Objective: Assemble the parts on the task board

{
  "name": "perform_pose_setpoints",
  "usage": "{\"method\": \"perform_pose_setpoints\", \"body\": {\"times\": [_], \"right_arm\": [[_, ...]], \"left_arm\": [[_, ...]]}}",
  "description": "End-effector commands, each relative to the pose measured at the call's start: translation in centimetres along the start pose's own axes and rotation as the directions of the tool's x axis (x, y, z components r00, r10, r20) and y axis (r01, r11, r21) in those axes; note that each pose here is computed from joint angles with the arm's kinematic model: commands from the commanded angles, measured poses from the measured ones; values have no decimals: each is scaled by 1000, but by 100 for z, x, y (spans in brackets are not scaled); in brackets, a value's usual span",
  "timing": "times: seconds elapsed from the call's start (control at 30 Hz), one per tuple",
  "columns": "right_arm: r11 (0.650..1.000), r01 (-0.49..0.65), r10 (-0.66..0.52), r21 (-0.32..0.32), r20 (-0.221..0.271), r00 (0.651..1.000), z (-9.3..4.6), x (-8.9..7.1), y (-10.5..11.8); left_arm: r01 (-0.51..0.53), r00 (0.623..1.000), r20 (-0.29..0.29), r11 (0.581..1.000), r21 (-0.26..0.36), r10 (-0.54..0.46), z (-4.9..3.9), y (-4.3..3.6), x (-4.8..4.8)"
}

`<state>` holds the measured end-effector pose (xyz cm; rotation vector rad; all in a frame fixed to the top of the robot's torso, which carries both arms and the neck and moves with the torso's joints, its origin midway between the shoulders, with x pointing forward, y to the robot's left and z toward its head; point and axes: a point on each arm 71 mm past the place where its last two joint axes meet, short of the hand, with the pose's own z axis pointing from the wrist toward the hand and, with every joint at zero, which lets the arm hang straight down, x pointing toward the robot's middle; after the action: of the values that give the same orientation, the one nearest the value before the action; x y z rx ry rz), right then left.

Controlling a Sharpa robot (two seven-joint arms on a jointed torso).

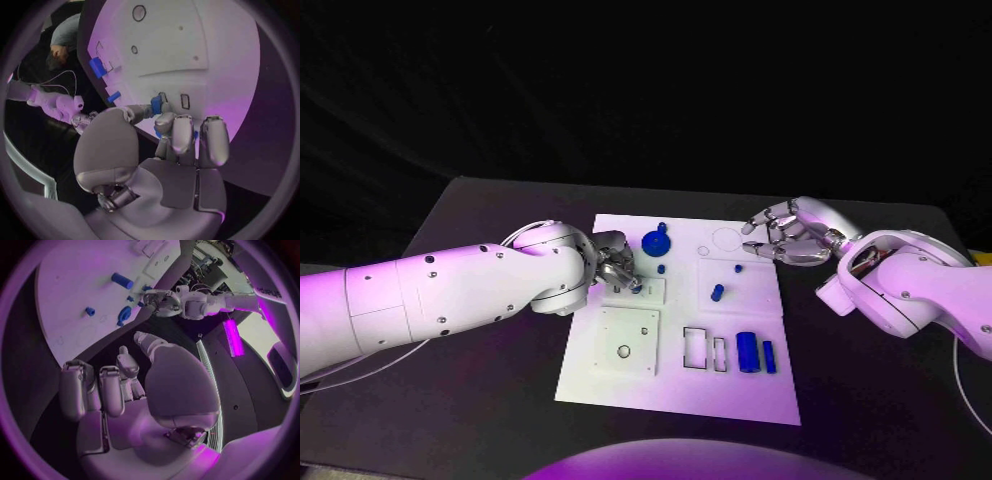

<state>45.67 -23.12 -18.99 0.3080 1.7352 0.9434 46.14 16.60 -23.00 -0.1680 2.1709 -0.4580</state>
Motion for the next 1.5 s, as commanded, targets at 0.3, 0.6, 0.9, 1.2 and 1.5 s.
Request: {"method": "perform_pose_setpoints", "body": {"times": [0.3, 0.6, 0.9, 1.2, 1.5], "right_arm": [[1000, 8, -8, -4, -16, 1000, -4, 15, -1], [1000, 8, -8, -2, -17, 1000, -5, 20, -9], [1000, 7, -7, 2, -17, 1000, -7, 21, -16], [1000, 7, -7, 2, -17, 1000, -7, 22, -16], [1000, 7, -7, 2, -14, 1000, -8, 20, -17]], "left_arm": [[-49, 999, -13, 999, -12, 49, 24, -5, 35], [-55, 998, -40, 998, -18, 54, 17, 6, 61], [-58, 997, -52, 998, -28, 57, 17, 30, 66], [-55, 997, -48, 998, -35, 53, 22, 45, 59], [-41, 997, -63, 998, -38, 38, 34, 30, 72]]}}
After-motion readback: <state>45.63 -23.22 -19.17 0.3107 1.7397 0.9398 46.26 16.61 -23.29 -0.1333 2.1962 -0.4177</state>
